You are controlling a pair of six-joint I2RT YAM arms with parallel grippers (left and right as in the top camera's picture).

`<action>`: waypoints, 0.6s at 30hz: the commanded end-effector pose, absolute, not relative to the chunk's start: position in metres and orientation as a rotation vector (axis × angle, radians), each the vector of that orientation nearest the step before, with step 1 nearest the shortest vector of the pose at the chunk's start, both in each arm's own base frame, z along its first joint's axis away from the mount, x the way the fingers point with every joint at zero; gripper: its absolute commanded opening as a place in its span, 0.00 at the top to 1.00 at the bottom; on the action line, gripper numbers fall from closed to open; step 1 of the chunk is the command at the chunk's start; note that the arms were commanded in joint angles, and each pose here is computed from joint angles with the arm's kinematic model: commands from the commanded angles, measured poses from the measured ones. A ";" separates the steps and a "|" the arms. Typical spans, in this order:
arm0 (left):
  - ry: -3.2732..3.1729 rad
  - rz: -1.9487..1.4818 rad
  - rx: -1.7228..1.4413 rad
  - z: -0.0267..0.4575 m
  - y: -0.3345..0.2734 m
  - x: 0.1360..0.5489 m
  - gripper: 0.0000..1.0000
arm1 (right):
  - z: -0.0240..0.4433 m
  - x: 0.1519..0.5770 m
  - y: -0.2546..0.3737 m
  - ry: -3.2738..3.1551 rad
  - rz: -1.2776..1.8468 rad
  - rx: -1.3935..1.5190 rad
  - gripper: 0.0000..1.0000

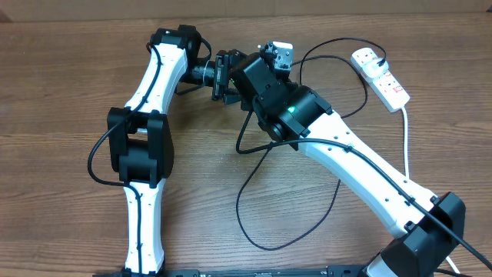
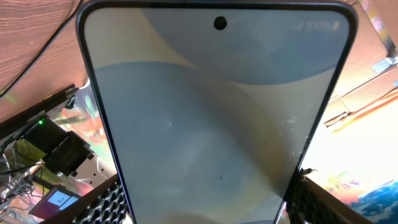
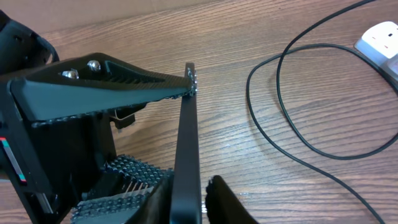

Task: Plug charger to phone and switch on socket

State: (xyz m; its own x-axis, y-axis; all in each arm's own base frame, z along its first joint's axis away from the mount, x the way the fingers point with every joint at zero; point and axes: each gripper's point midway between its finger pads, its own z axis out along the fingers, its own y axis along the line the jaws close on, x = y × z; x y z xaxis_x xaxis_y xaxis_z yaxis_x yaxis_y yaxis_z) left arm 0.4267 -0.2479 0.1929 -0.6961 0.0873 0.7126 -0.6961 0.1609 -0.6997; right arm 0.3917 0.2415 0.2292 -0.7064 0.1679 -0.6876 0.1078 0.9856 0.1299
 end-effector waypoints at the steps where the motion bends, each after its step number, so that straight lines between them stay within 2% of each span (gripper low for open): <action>1: -1.770 1.659 0.528 0.213 -0.254 0.426 0.32 | 0.240 0.392 0.246 2.345 0.139 0.195 0.86; 6: -1.772 1.661 0.525 0.213 -0.254 0.427 0.32 | 0.240 0.391 0.247 2.349 0.145 0.192 0.94; 18: -1.795 1.689 0.491 0.213 -0.255 0.430 0.29 | 0.238 0.389 0.245 2.349 0.182 0.309 0.96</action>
